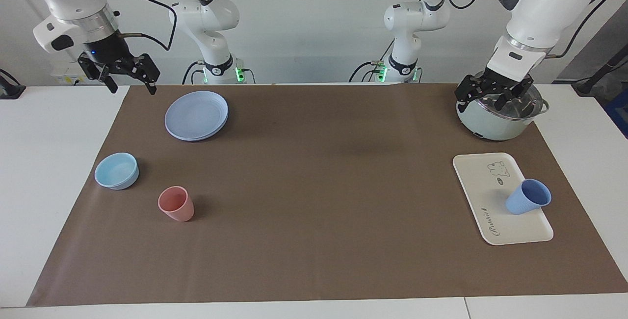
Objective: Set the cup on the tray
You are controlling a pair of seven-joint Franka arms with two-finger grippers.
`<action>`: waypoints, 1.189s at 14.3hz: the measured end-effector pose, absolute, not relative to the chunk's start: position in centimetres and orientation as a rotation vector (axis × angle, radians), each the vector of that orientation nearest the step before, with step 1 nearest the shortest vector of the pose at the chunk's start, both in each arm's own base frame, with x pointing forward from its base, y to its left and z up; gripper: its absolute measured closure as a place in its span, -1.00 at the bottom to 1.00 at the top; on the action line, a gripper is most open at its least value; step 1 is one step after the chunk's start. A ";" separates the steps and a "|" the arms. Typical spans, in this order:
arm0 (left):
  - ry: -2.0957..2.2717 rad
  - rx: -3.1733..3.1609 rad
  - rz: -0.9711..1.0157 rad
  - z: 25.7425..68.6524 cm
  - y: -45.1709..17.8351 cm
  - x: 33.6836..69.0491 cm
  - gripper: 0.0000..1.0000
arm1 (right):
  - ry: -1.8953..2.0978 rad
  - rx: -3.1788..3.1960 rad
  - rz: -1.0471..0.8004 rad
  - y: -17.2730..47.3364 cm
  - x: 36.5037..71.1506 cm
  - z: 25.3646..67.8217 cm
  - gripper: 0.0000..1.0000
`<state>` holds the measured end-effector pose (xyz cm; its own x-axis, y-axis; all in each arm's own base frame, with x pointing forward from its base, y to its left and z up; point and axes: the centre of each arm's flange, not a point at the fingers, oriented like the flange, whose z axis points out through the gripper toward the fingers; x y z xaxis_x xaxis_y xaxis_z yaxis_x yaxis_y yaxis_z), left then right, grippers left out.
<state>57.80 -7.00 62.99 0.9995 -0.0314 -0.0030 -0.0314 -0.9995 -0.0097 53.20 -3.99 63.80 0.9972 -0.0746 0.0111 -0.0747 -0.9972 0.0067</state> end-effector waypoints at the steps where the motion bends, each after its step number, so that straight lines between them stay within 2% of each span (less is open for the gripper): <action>1: 0.049 -3.131 0.004 63.0 -7.0 57.8 -1.00 | -0.117 3.132 0.018 -4.0 53.2 63.7 -1.00; 17: 0.047 -3.131 0.006 63.0 -6.9 57.7 -1.00 | -0.101 3.134 -0.038 -3.5 52.8 63.3 -1.00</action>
